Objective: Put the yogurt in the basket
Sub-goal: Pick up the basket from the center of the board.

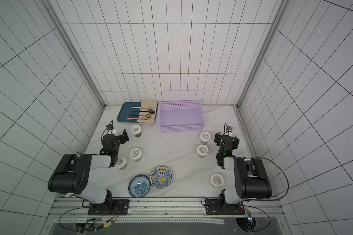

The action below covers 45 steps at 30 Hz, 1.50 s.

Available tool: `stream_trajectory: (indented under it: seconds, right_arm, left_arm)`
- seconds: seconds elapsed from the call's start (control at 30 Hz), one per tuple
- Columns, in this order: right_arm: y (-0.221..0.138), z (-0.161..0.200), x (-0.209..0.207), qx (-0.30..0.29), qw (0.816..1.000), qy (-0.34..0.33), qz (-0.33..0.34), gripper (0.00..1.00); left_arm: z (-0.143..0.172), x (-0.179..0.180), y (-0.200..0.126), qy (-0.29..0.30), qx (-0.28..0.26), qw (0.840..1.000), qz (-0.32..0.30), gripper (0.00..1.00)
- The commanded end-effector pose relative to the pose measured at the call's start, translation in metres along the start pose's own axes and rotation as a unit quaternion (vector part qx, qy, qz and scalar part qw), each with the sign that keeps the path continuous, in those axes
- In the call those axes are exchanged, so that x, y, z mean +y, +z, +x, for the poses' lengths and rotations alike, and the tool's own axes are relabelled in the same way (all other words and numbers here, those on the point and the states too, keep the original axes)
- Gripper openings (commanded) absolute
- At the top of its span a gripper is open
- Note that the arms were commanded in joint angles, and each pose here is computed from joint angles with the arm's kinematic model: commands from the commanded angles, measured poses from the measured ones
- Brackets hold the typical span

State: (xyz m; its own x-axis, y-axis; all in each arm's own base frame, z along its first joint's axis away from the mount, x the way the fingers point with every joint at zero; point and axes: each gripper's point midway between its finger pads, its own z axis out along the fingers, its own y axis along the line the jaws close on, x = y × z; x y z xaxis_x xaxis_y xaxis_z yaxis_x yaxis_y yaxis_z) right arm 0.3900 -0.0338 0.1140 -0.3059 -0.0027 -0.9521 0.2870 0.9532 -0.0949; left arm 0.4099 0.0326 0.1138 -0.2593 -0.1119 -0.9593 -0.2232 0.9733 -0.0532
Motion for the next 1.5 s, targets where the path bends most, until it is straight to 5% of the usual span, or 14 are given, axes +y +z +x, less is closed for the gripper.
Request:
stream_trajectory:
  seconds: [0.0, 0.73, 1.07, 1.27, 1.4, 1.47]
  right_arm:
    - [-0.003, 0.003, -0.005, -0.006, 1.0, 0.009, 0.002, 0.99]
    - [-0.008, -0.005, -0.009, -0.01, 1.0, 0.014, 0.011, 0.99]
    - [-0.036, -0.057, -0.018, -0.024, 0.999, 0.032, 0.023, 0.99]
    - [-0.059, -0.097, -0.025, -0.025, 0.991, 0.128, 0.017, 0.99]
    - [-0.076, -0.109, -0.051, 0.002, 0.963, 0.261, 0.076, 0.99]
    - [-0.082, -0.124, -0.046, 0.002, 0.957, 0.285, 0.048, 0.99]
  left_arm:
    - [0.0, -0.002, 0.002, -0.003, 0.001, 1.0, 0.003, 0.98]
    - [-0.001, -0.002, 0.002, -0.003, 0.0, 1.0, 0.002, 0.98]
    - [-0.003, -0.001, 0.001, -0.003, -0.006, 1.0, 0.0, 0.98]
    - [-0.027, -0.003, -0.014, 0.001, -0.028, 1.0, 0.01, 0.98]
    - [-0.056, -0.013, -0.033, 0.011, -0.043, 0.998, 0.04, 0.98]
    - [-0.073, -0.014, -0.041, 0.014, -0.033, 0.998, 0.043, 0.98]
